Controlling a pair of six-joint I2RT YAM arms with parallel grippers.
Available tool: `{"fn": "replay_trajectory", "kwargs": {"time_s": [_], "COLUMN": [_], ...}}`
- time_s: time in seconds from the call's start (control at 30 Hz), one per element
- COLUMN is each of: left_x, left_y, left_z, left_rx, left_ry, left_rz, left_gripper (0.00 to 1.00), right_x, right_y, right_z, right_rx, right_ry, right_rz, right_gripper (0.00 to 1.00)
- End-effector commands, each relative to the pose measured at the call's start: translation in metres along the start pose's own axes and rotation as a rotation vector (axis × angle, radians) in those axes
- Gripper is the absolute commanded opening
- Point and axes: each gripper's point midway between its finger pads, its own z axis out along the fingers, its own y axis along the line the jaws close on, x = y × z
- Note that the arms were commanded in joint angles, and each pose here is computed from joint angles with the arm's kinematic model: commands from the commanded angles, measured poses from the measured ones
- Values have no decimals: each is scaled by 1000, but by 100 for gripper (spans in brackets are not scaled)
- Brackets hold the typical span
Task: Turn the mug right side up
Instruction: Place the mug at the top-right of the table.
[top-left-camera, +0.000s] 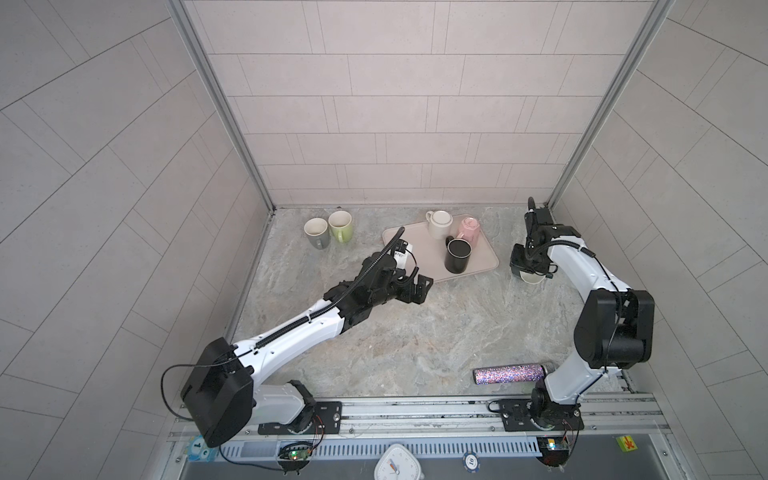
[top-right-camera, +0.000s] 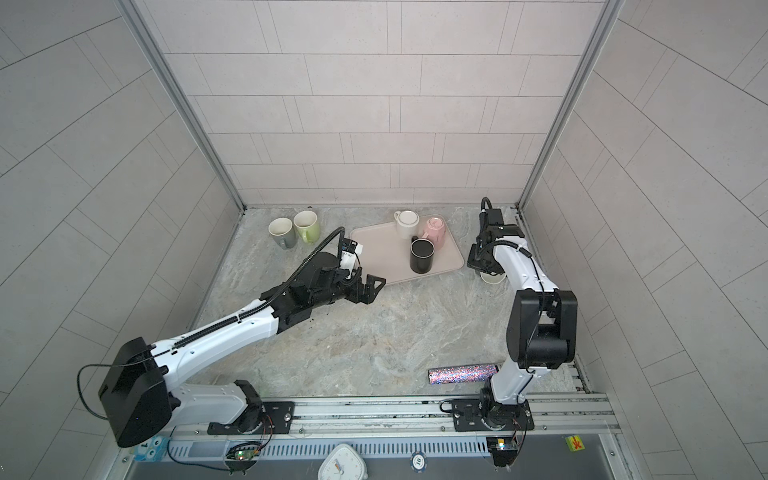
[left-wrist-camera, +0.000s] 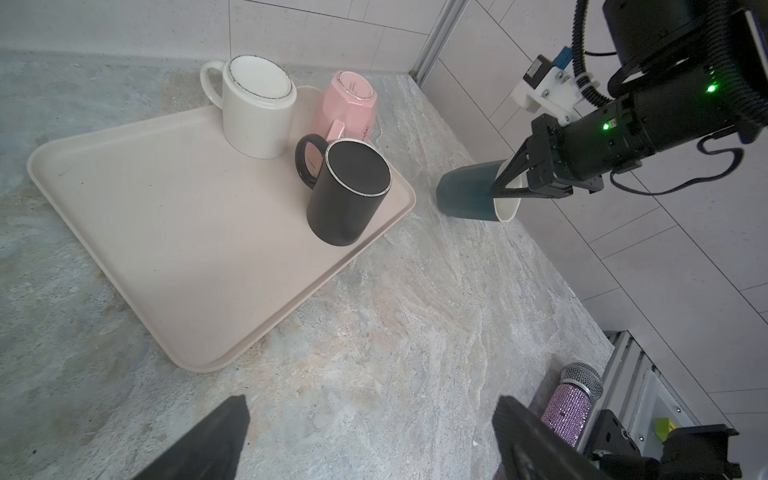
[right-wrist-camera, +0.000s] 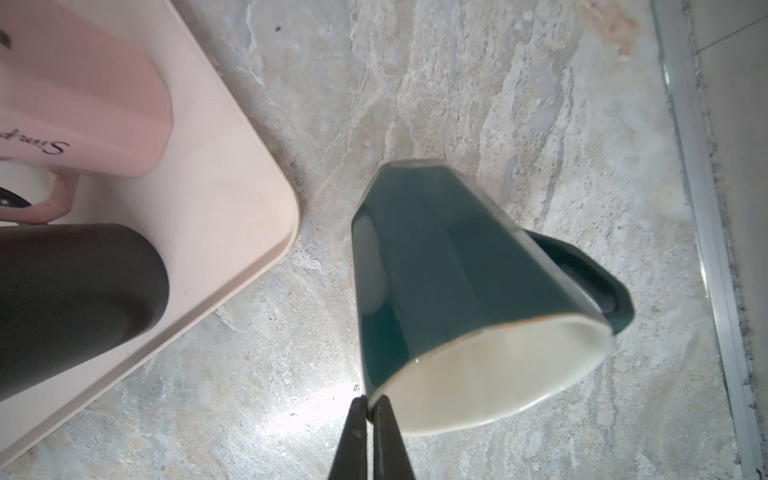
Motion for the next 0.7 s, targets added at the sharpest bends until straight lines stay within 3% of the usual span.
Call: {"fn": "replay_trajectory", "kwargs": {"time_s": [0.0,0.67], "left_x": [-3,1], "left_y": [3,6], "left_z": [-1,2], "left_rx": [-6,-17], "left_ry": [-17,-7], "left_rz": [-6,-7], "left_gripper": [97,97], "right_x": [-4,-21], "right_y": [2,18], "right_z": [-8,11], "right_rx": [18,52], "right_ry": [-14,16], "right_rz": [-26,-87], "right_gripper": [0,0]}}
